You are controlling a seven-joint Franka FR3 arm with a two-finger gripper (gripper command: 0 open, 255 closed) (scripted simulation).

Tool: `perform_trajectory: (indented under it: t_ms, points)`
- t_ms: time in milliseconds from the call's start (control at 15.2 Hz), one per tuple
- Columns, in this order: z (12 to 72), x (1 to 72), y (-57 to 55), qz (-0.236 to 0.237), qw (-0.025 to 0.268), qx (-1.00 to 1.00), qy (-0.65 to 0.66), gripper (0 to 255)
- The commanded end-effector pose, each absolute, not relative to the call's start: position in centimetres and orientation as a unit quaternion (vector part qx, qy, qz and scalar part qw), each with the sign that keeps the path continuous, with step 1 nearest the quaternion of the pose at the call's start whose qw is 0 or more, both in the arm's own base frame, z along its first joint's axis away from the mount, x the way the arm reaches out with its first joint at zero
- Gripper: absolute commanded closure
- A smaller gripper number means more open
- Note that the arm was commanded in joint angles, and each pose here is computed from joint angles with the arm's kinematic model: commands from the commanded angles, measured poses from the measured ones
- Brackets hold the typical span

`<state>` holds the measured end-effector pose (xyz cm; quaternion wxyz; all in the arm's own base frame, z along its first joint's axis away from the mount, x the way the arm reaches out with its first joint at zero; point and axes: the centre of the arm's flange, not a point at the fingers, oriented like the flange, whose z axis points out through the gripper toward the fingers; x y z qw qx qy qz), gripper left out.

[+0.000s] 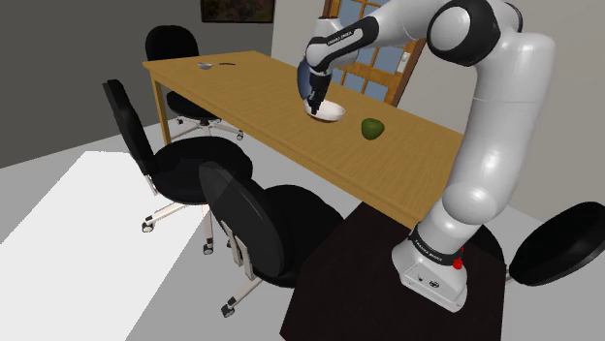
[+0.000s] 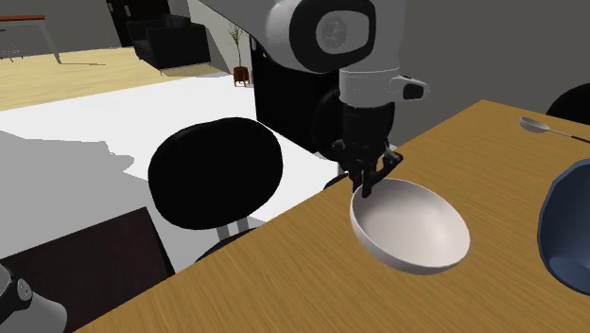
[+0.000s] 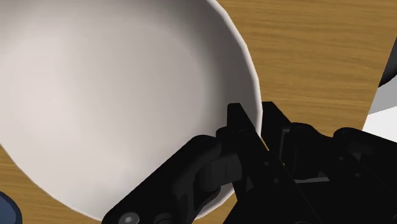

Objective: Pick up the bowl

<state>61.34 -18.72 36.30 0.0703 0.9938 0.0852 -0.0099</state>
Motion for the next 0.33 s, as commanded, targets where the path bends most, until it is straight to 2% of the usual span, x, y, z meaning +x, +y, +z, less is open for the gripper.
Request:
perform_trajectory:
  t_ms: [0, 264]
  points:
    - [37.4, 61.2, -18.8, -0.010, 0.070, 0.994, 0.085, 255]
    - [38.6, 61.2, -18.8, -0.010, 0.070, 0.994, 0.085, 255]
